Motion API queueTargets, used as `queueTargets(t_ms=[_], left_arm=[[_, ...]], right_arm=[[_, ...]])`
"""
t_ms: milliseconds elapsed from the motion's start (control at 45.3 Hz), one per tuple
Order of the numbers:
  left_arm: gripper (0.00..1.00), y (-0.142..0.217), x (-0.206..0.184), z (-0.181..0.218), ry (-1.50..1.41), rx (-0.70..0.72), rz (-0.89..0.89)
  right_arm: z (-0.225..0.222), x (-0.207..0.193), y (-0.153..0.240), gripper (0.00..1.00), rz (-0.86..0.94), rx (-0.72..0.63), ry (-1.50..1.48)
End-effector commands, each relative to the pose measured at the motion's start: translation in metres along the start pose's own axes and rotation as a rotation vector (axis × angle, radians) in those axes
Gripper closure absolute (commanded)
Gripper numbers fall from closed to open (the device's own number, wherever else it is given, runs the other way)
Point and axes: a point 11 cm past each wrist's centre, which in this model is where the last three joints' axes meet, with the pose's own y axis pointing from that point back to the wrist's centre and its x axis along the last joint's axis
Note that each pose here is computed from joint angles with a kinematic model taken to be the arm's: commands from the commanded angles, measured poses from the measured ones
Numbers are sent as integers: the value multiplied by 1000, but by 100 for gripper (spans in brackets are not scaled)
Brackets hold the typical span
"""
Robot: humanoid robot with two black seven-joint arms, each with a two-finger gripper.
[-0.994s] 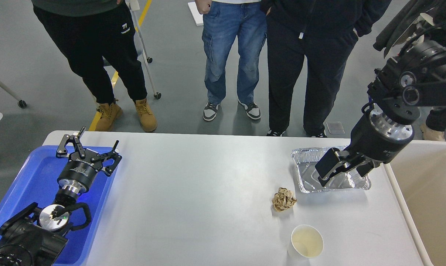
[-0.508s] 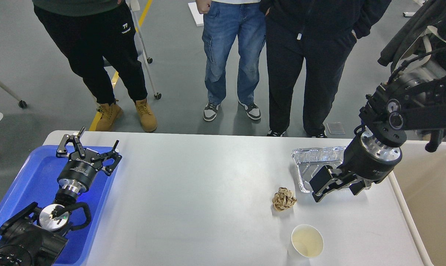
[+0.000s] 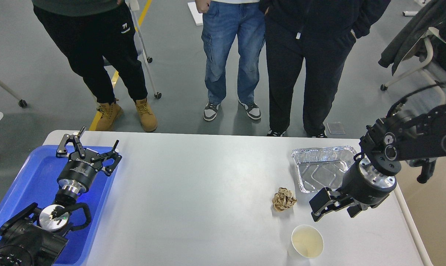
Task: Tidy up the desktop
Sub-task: 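Move the right gripper from the foil tray toward the paper cup, then grasp the small paper cup with the right gripper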
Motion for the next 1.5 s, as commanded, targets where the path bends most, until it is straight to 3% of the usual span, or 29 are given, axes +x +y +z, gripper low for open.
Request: queueTargets(t_ms=[0,1149,1414,1480], left_arm=[[0,0,0,0,0,0,0],[0,0,0,0,0,0,0],[0,0,0,0,0,0,0],[0,0,0,0,0,0,0]], right_arm=[[13,-18,-29,0,-12,19,-38],[12,-32,-99,0,72,99,-72],[16,-38,-118,14,98,97,-78],[18,-39,-123,24,105,95,-76]])
